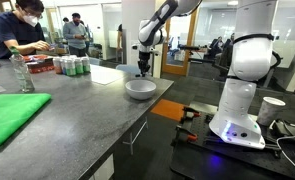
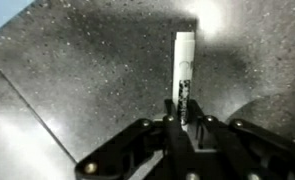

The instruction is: Put the marker on the counter

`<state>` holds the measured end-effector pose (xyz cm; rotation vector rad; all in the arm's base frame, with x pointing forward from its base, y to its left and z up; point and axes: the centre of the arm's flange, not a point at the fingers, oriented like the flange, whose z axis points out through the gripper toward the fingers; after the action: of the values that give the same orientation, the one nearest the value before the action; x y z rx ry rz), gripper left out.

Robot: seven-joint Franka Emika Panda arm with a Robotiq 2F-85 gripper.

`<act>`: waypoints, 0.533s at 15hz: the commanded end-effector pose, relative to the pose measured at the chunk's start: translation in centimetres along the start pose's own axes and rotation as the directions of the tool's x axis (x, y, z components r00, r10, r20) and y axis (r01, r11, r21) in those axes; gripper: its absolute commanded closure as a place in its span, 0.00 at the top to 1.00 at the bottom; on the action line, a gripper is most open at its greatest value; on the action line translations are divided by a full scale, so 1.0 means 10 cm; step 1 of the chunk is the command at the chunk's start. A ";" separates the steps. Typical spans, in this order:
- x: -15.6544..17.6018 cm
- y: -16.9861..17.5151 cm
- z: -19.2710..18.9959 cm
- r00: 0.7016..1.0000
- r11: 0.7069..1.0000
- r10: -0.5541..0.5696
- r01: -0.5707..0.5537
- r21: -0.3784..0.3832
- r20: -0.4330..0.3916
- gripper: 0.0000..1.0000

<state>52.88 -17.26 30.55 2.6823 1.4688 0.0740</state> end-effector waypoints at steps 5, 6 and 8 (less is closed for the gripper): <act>0.01 0.08 0.40 1.000 1.000 0.000 0.000 -0.006 0.005 0.05; 0.03 0.08 0.43 1.000 1.000 -0.001 0.001 -0.014 0.006 0.05; 0.04 0.10 0.45 1.000 1.000 -0.003 0.003 -0.023 0.013 0.43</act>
<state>53.68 -17.39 26.28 2.6806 1.4785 0.0570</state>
